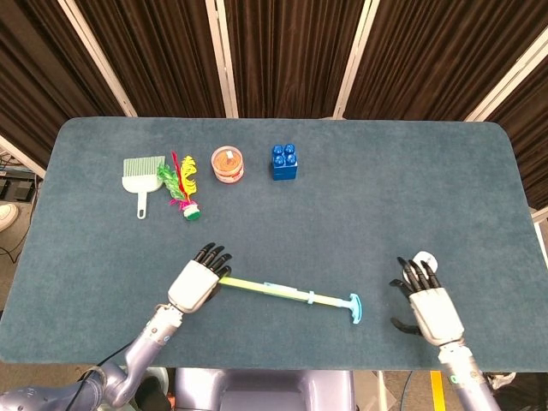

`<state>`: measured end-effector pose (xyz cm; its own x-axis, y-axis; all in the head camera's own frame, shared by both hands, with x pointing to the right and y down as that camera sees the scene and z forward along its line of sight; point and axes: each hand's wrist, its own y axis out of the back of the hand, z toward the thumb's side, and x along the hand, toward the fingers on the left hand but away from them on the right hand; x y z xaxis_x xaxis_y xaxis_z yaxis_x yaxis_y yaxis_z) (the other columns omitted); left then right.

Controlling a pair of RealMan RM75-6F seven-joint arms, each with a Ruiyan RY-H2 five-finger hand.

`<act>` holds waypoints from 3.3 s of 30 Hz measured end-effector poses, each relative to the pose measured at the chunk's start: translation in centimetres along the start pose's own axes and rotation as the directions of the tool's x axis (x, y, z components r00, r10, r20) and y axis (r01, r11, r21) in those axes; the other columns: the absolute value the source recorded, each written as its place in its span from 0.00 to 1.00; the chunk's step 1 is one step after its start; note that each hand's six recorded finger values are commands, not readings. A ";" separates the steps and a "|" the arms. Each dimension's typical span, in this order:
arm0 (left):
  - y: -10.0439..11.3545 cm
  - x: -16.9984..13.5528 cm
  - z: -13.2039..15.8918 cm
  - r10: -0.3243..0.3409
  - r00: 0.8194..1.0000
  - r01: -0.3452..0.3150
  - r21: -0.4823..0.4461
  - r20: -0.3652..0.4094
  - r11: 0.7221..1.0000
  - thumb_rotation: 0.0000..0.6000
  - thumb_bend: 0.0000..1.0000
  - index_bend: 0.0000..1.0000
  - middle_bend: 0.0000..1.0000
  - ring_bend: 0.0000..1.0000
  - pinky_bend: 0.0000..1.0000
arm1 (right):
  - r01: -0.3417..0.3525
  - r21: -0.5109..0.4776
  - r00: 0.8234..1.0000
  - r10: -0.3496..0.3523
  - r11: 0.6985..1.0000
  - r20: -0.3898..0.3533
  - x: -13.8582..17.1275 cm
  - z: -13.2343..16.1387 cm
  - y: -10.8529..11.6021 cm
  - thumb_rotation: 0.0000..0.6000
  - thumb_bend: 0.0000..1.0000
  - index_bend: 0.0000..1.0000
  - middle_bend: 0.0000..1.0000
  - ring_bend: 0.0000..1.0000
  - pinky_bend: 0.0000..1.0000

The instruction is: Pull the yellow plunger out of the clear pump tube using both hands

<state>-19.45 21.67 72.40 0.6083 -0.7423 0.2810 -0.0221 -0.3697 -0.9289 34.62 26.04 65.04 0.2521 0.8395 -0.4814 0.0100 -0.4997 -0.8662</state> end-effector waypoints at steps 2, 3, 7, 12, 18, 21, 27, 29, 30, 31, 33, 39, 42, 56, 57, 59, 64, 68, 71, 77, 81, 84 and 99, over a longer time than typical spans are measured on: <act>0.0 0.2 0.2 0.002 1.000 -0.002 0.008 0.010 1.000 1.00 0.50 0.54 0.24 0.14 0.16 | 0.007 0.008 1.000 -0.007 1.000 -0.007 -0.2 0.5 -0.2 1.00 0.21 0.34 0.00 0.00 0.00; 0.0 0.3 0.3 0.003 1.000 -0.004 0.011 0.012 1.000 1.00 0.50 0.54 0.25 0.14 0.16 | 0.011 0.011 1.000 -0.011 1.000 -0.009 -0.2 0.8 -0.2 1.00 0.21 0.34 0.00 0.00 0.00; 0.1 0.5 0.4 0.008 1.000 -0.009 0.020 0.015 1.000 1.00 0.50 0.54 0.25 0.14 0.16 | 0.029 0.016 0.999 -0.028 0.999 -0.019 -0.3 2.0 0.1 1.00 0.21 0.34 0.00 0.00 0.00; 0.1 0.5 0.4 0.009 1.000 -0.010 0.043 0.020 0.999 1.00 0.50 0.54 0.25 0.14 0.16 | 0.038 0.030 0.999 -0.037 0.999 -0.032 -0.6 3.6 0.5 1.00 0.21 0.34 0.00 0.00 0.00; 0.4 0.4 0.6 0.023 0.999 -0.025 0.063 0.026 0.998 1.00 0.50 0.55 0.25 0.14 0.16 | 0.021 0.043 1.000 -0.020 0.999 -0.004 -1.5 5.1 0.6 1.00 0.21 0.34 0.00 0.00 0.00; 0.4 0.5 0.9 0.029 0.999 -0.031 0.076 0.031 0.997 1.00 0.50 0.55 0.25 0.14 0.16 | -0.004 0.040 1.000 0.004 0.999 0.010 -1.8 6.1 0.3 1.00 0.21 0.34 0.00 0.00 0.00; 0.7 0.8 0.9 0.056 0.998 -0.058 0.133 0.024 0.989 1.00 0.50 0.56 0.26 0.15 0.16 | -0.035 0.033 0.999 0.036 0.999 -0.002 -1.7 8.2 -0.3 1.00 0.21 0.34 0.00 0.00 0.00; 1.0 1.1 0.6 0.069 0.997 -0.071 0.162 0.017 0.984 1.00 0.50 0.56 0.27 0.15 0.16 | -0.038 0.030 0.999 0.038 0.999 -0.005 -1.6 8.7 -0.2 1.00 0.21 0.34 0.00 0.00 0.00; 1.0 1.2 0.4 0.074 0.997 -0.076 0.178 0.014 0.981 1.00 0.49 0.56 0.27 0.16 0.16 | -0.038 0.032 0.999 0.038 0.999 -0.006 -1.6 8.9 -0.2 1.00 0.21 0.34 0.00 0.00 0.00; 1.1 1.4 0.2 0.081 0.997 -0.081 0.200 0.010 0.976 1.00 0.49 0.56 0.27 0.16 0.16 | -0.037 0.034 0.999 0.037 0.999 -0.007 -1.5 9.1 -0.1 1.00 0.21 0.34 0.00 0.00 0.00; 1.2 1.6 -0.1 0.088 0.996 -0.086 0.231 0.003 0.969 1.00 0.49 0.56 0.27 0.16 0.16 | -0.035 0.034 0.999 0.036 0.999 -0.010 -1.4 9.5 0.0 1.00 0.21 0.34 0.00 0.00 0.00; 0.7 2.0 -0.1 0.086 0.996 -0.080 0.251 -0.015 0.965 1.00 0.49 0.56 0.27 0.16 0.16 | -0.044 0.030 0.999 0.044 0.999 -0.010 -1.2 10.3 -0.1 1.00 0.21 0.34 0.00 0.00 0.00; 0.6 2.0 0.2 0.086 0.996 -0.081 0.242 -0.012 0.967 1.00 0.49 0.56 0.27 0.16 0.16 | -0.058 0.027 0.998 0.059 0.998 -0.008 -1.2 10.6 -0.5 1.00 0.21 0.33 0.00 0.00 0.00; 0.2 1.8 2.4 0.090 0.996 -0.092 0.197 0.019 0.976 1.00 0.48 0.56 0.27 0.16 0.16 | -0.094 0.006 0.996 0.094 0.996 0.001 -1.9 11.8 -2.9 1.00 0.21 0.31 0.00 0.00 0.00; 0.3 1.7 2.4 0.091 0.996 -0.093 0.193 0.020 0.977 1.00 0.48 0.56 0.27 0.16 0.16 | -0.095 0.006 0.996 0.095 0.995 0.002 -2.0 11.8 -3.0 1.00 0.21 0.31 0.00 0.00 0.00; 0.3 1.7 2.6 0.096 0.995 -0.099 0.182 0.021 0.978 1.00 0.48 0.56 0.27 0.16 0.16 | -0.098 0.006 0.995 0.098 0.995 0.003 -2.1 11.6 -3.2 1.00 0.21 0.32 0.00 0.00 0.00; 0.8 1.5 3.0 0.114 0.993 -0.116 0.166 0.026 0.979 1.00 0.48 0.56 0.27 0.16 0.16 | -0.111 0.007 0.994 0.110 0.994 0.008 -2.4 11.3 -3.9 1.00 0.26 0.45 0.03 0.00 0.00; 1.0 1.6 2.9 0.120 0.993 -0.122 0.164 0.021 0.979 1.00 0.48 0.56 0.27 0.16 0.16 | -0.134 0.001 0.991 0.134 0.991 0.014 -2.3 10.8 -4.8 1.00 0.32 0.63 0.10 0.00 0.00; 1.1 1.6 2.7 0.121 0.992 -0.123 0.166 0.018 0.978 1.00 0.48 0.56 0.27 0.16 0.16 | -0.135 0.003 0.991 0.135 0.991 0.015 -2.3 10.6 -5.0 1.00 0.36 0.72 0.14 0.00 0.00; 1.4 1.4 2.3 0.125 0.992 -0.125 0.167 0.011 0.978 1.00 0.49 0.58 0.28 0.16 0.16 | -0.111 0.013 0.993 0.111 0.994 0.027 -2.4 10.0 -4.5 1.00 0.39 0.79 0.18 0.00 0.01; 1.7 1.3 2.3 0.131 0.991 -0.132 0.161 0.013 0.978 1.00 0.50 0.61 0.29 0.17 0.16 | -0.096 0.024 0.995 0.096 0.995 0.031 -2.6 9.5 -4.0 1.00 0.39 0.80 0.18 0.00 0.02; 1.8 1.1 2.3 0.133 0.991 -0.134 0.159 0.016 0.978 1.00 0.52 0.62 0.30 0.17 0.16 | -0.089 0.039 0.996 0.088 0.995 0.033 -2.7 9.2 -3.7 1.00 0.39 0.80 0.19 0.00 0.02; 2.8 0.2 1.6 0.160 0.987 -0.158 0.178 0.001 0.971 1.00 0.59 0.68 0.34 0.19 0.16 | -0.044 0.078 0.997 0.040 0.996 0.060 -3.8 6.9 -1.8 1.00 0.39 0.81 0.19 0.00 0.02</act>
<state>-18.13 21.43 69.44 0.5980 -0.7912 0.1283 0.0238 -0.1425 -0.9895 27.00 25.17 67.48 0.1933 0.8304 -0.5225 -0.0762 -0.5182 -0.8519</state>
